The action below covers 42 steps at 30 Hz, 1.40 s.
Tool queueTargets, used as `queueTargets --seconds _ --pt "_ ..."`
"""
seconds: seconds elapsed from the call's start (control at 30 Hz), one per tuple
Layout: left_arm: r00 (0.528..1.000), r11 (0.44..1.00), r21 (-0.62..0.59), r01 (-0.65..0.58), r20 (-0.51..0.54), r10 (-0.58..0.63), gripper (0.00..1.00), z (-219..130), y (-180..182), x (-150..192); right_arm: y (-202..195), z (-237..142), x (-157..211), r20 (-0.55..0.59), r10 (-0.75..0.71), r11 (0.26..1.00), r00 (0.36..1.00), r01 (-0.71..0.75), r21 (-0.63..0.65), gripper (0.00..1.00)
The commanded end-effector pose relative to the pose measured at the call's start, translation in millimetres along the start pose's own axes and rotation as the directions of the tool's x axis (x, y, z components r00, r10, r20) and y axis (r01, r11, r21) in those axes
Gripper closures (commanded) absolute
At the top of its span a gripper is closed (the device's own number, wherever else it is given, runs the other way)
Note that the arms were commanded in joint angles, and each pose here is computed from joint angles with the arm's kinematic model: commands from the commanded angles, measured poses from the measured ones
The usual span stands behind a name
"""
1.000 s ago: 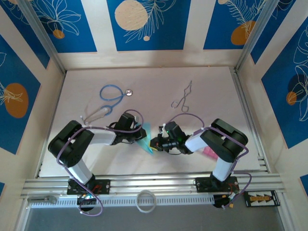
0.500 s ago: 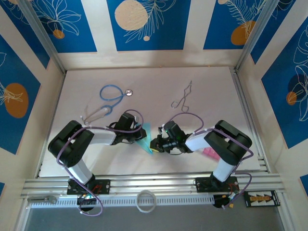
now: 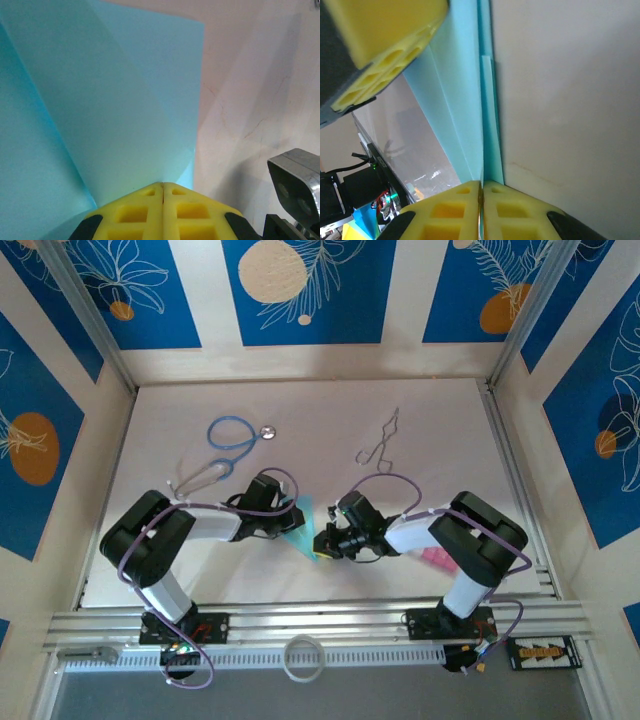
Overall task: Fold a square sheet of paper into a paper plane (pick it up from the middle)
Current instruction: Fourth fold the wing at the center of the table.
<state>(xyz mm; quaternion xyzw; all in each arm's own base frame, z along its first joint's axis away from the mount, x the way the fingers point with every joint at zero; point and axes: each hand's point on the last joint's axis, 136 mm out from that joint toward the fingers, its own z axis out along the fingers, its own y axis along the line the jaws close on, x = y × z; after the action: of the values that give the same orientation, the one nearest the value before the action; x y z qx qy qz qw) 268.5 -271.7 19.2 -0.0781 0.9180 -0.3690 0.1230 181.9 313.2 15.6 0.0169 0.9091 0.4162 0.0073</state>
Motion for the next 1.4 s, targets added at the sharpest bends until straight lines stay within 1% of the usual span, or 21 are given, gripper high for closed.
queueTargets --seconds 0.0,0.2,0.5,0.77,0.97,1.23,1.37 --pt "0.999 0.995 -0.099 0.03 -0.029 -0.033 1.0 3.6 27.8 11.6 -32.8 -2.3 34.1 -0.112 0.065 0.989 0.992 -0.048 0.143 0.87" --pt "0.999 0.995 -0.096 0.03 -0.029 -0.033 1.0 3.5 27.1 12.0 -37.9 -3.7 35.4 -0.109 0.063 0.981 0.992 -0.041 0.187 0.86" --pt "0.999 0.995 -0.092 0.035 -0.023 -0.038 1.0 2.5 26.4 11.2 -42.2 -5.1 34.2 -0.099 0.062 0.974 0.993 -0.038 0.222 0.89" --pt "0.999 0.995 -0.092 0.033 -0.016 -0.035 1.0 1.2 26.4 10.6 -41.3 -5.6 34.3 -0.098 0.057 0.975 0.994 -0.034 0.218 0.92" --pt "0.999 0.995 -0.092 0.033 -0.016 -0.035 1.0 1.4 27.0 11.1 -37.2 -4.4 35.0 -0.107 0.053 0.981 0.993 -0.032 0.192 0.92" --pt "0.999 0.995 -0.097 0.039 -0.016 -0.041 1.0 1.3 29.4 12.2 -34.8 -6.6 34.5 -0.101 0.052 0.982 0.994 -0.032 0.186 0.91" --pt "0.999 0.995 -0.096 0.039 -0.018 -0.041 1.0 1.3 29.5 12.5 -35.4 -6.3 34.0 -0.099 0.055 0.981 0.994 -0.036 0.188 0.93"
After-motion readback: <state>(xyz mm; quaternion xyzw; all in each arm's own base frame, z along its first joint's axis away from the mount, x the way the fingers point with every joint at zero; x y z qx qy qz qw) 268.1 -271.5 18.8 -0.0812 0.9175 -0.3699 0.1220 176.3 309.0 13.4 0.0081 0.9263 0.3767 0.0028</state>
